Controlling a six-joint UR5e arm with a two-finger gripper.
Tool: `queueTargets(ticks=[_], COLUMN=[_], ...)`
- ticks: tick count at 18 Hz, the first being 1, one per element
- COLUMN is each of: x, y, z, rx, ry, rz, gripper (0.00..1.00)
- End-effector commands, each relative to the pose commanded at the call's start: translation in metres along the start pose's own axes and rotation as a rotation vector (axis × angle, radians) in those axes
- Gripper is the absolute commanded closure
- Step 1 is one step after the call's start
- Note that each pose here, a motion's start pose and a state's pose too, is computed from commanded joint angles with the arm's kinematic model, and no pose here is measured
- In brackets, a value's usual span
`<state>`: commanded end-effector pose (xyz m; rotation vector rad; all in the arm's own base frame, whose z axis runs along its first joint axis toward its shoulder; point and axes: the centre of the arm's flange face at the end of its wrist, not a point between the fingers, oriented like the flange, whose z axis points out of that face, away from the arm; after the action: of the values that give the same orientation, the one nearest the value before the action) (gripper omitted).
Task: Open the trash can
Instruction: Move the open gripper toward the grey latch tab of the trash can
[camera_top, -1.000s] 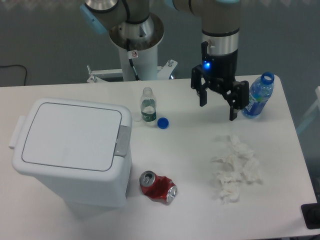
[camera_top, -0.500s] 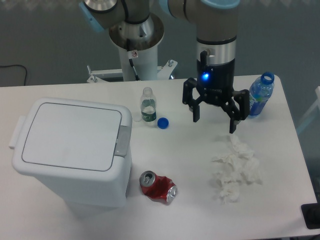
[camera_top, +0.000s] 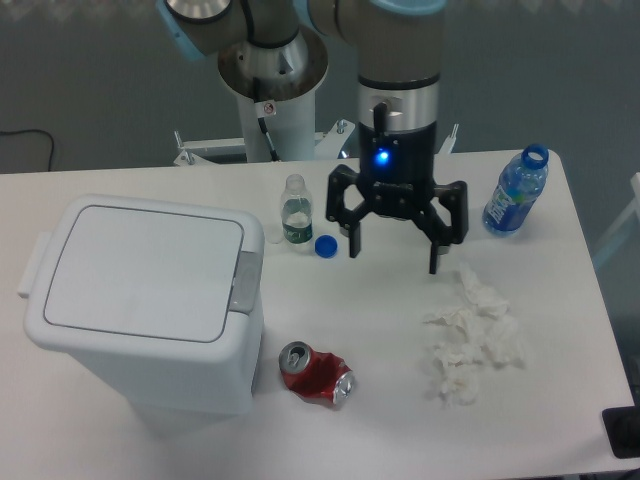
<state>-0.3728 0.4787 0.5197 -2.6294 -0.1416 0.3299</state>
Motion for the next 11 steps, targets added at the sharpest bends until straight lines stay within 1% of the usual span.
queueTargets(ticks=[4, 6, 11], x=[0.013, 0.016, 0.031], y=[-0.010, -0.012, -0.021], z=[-0.003, -0.004, -0.002], rx=[0.012, 0.014, 0.017], ry=[0.007, 0.009, 0.025], rz=[-0.031, -0.079, -0.151], gripper=[0.00, 0.00, 0.00])
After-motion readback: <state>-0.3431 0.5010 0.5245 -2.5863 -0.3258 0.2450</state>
